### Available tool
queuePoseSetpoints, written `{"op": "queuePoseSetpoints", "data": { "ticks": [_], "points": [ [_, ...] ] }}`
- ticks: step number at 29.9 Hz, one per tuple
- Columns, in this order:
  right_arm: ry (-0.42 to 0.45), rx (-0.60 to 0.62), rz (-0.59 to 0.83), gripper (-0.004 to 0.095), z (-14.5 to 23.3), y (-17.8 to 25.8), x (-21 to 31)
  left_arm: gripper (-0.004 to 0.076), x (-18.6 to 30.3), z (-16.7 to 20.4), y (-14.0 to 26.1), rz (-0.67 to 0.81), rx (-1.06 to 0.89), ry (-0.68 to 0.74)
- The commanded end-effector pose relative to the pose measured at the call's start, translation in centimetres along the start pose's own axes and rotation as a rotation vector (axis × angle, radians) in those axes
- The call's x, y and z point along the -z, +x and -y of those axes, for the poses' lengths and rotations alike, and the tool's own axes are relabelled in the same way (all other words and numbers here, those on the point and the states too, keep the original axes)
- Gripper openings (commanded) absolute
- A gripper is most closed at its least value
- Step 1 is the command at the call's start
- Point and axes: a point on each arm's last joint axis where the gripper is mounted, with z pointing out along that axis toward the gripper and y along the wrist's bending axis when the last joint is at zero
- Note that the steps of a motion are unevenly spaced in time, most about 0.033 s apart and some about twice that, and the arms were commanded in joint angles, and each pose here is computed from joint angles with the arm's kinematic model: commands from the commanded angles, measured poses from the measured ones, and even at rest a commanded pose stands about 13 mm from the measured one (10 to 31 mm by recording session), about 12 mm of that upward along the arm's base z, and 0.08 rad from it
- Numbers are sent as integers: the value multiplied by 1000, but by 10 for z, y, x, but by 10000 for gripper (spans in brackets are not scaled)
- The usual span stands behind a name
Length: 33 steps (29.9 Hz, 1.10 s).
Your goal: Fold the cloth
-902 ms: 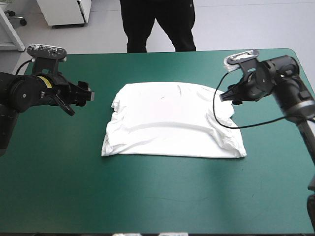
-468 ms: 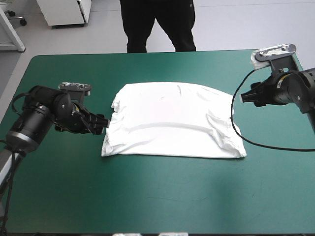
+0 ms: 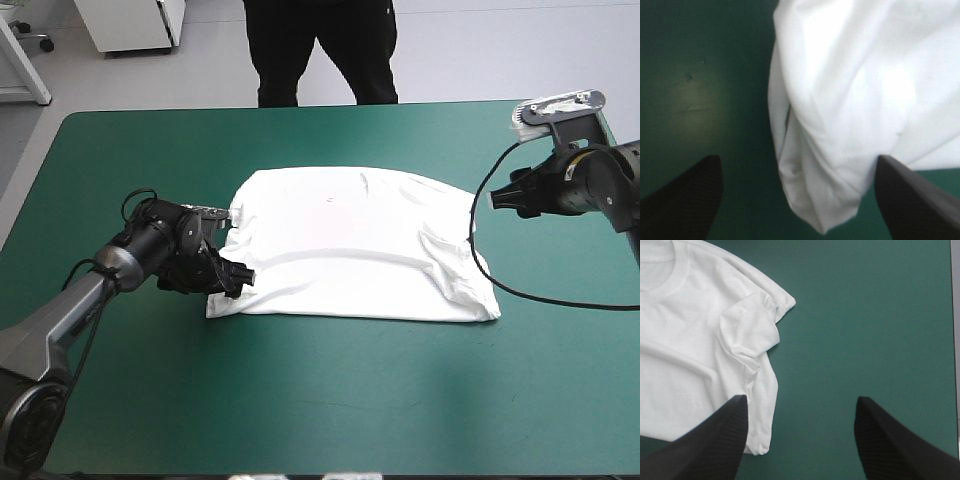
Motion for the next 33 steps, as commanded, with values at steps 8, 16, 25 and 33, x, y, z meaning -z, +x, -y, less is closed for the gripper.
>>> {"op": "queuePoseSetpoints", "data": {
  "ticks": [8,16,25,33],
  "points": [
    [-17,-10,29,589,0,9,5,594,-38,9,-11,-90,23,31],
    [-64,40,-111,589,-14,58,-46,269,-50,13,-11,-115,26,60],
    [-125,27,-190,633,-30,102,-99,-9,-51,13,-13,-87,1,62],
    [-132,7,-271,654,-40,116,-144,-9,-51,13,-12,-102,1,61]
  ]
}}
